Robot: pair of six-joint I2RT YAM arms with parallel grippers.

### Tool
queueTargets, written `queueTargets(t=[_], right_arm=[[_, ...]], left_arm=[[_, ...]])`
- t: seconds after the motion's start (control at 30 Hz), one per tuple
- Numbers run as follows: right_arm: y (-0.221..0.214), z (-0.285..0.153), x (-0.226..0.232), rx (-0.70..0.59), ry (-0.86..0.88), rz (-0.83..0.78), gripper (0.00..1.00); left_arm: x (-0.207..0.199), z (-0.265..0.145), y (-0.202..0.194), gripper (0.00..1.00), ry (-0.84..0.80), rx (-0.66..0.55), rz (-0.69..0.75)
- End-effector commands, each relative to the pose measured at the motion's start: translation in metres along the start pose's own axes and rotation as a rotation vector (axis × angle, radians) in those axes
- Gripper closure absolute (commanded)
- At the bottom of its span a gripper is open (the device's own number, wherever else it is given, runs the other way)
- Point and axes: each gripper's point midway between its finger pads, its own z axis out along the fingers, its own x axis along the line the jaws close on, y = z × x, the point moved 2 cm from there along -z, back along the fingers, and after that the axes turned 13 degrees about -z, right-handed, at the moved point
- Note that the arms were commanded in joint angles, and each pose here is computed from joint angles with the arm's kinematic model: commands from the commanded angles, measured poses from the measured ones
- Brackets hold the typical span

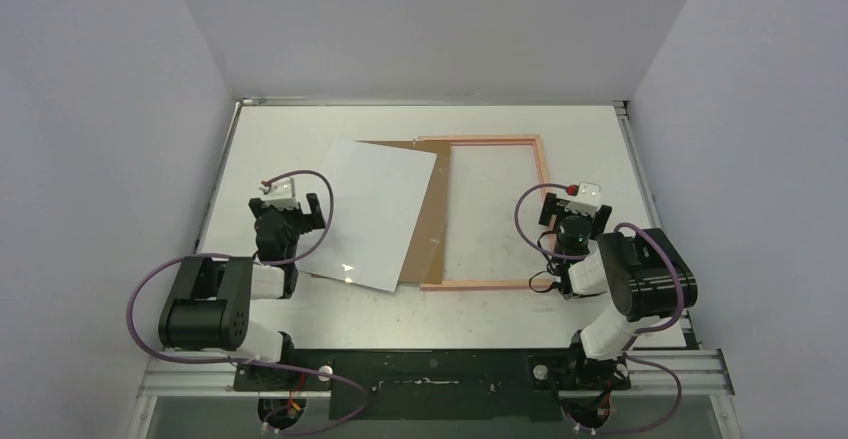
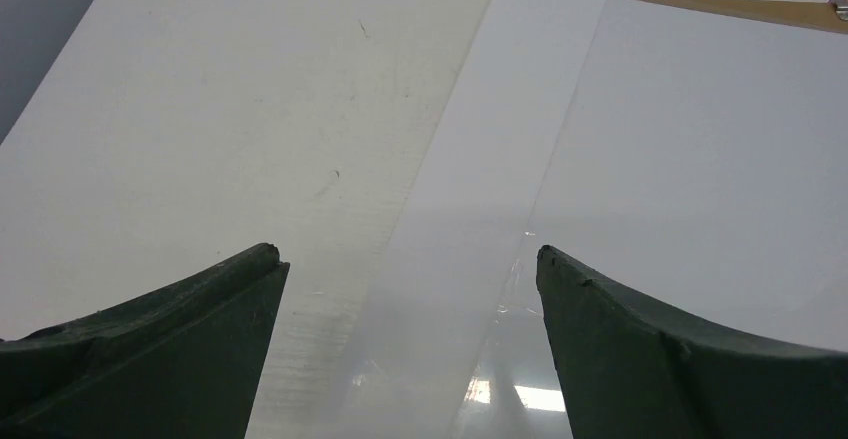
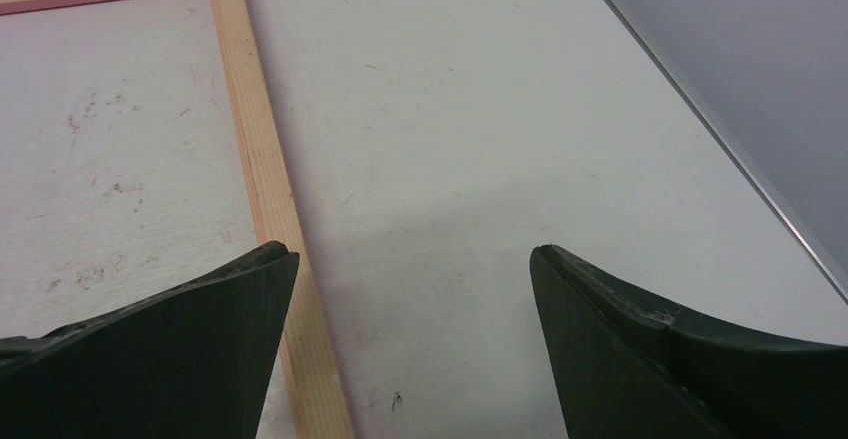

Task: Put the photo into the frame

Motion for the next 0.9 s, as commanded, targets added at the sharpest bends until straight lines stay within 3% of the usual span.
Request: queueTargets(t=[0.0, 0.4, 0.57, 0.67, 0.73, 0.8, 0.87], right_arm=[[0.018, 0.001, 0.000, -0.062, 0.003, 0.036, 0.10], [0.019, -0.002, -0.012, -0.057, -0.060, 0.096, 0.10], [0.035, -0.014, -0.026, -0.065, -0.137, 0.089, 0.10], [0.063, -0.009, -0.046, 0.015, -0.249, 0.232, 0.10], [0.079, -0.001, -0.052, 0.076, -0.232, 0.269, 0.10], [0.091, 0.006, -0.050, 0.118, -0.238, 0.416, 0.10], [0.111, 0.020, -0.037, 0.139, -0.040, 0.539, 0.10]], left_arm=[[-0.005, 0.004, 0.017, 0.04, -0.016, -0.067, -0.001], [-0.009, 0.005, 0.020, 0.04, -0.065, -0.040, -0.005], [0.001, 0.026, 0.053, 0.04, 0.027, 0.114, -0.041], [-0.005, 0.029, 0.072, 0.04, 0.003, 0.205, 0.002], [-0.013, 0.028, 0.086, 0.04, -0.024, 0.243, 0.018], [-0.019, 0.027, 0.092, 0.04, -0.042, 0.289, 0.020], [-0.023, 0.023, 0.091, 0.04, -0.045, 0.358, 0.002]])
